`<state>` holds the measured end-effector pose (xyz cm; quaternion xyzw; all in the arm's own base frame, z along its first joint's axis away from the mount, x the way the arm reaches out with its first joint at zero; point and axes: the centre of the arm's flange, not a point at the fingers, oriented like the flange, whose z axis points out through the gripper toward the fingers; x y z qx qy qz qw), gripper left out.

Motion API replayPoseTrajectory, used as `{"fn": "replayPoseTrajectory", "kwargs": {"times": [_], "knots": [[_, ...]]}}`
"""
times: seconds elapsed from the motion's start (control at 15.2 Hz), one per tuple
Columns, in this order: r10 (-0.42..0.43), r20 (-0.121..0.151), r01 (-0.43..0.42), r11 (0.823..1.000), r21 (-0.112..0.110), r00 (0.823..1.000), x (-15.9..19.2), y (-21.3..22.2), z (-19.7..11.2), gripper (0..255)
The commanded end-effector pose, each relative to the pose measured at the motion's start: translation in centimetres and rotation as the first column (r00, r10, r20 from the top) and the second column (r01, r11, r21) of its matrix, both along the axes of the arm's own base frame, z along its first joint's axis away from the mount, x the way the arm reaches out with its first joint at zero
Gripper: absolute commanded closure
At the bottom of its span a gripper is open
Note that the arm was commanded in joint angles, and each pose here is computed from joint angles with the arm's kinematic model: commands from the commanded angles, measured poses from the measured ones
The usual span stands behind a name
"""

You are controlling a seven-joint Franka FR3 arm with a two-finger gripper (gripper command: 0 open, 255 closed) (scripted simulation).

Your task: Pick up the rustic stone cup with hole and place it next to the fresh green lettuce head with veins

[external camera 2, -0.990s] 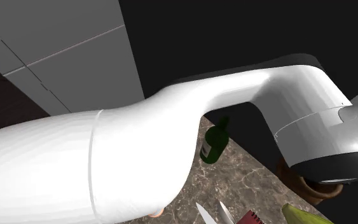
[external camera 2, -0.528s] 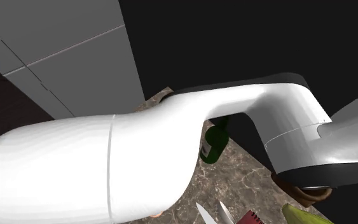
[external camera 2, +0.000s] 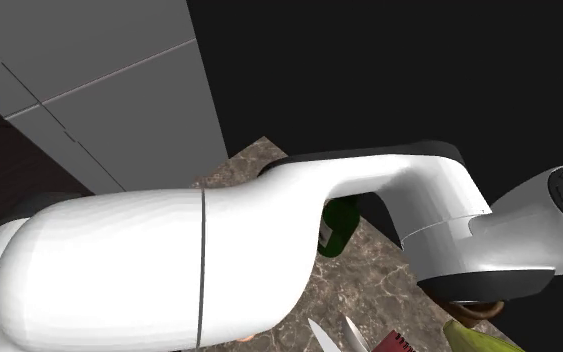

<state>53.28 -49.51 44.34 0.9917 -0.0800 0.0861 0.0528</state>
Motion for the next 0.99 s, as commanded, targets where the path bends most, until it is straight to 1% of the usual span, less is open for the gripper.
{"fn": "replayPoseTrajectory", "kwargs": {"times": [0.0,0.92], "knots": [[0.000,0.002,0.000,1.000,-0.001,1.000,0.0,0.0,-1.0,255],[0.000,0.002,0.000,1.000,-0.001,1.000,0.0,0.0,-8.4,255]]}}
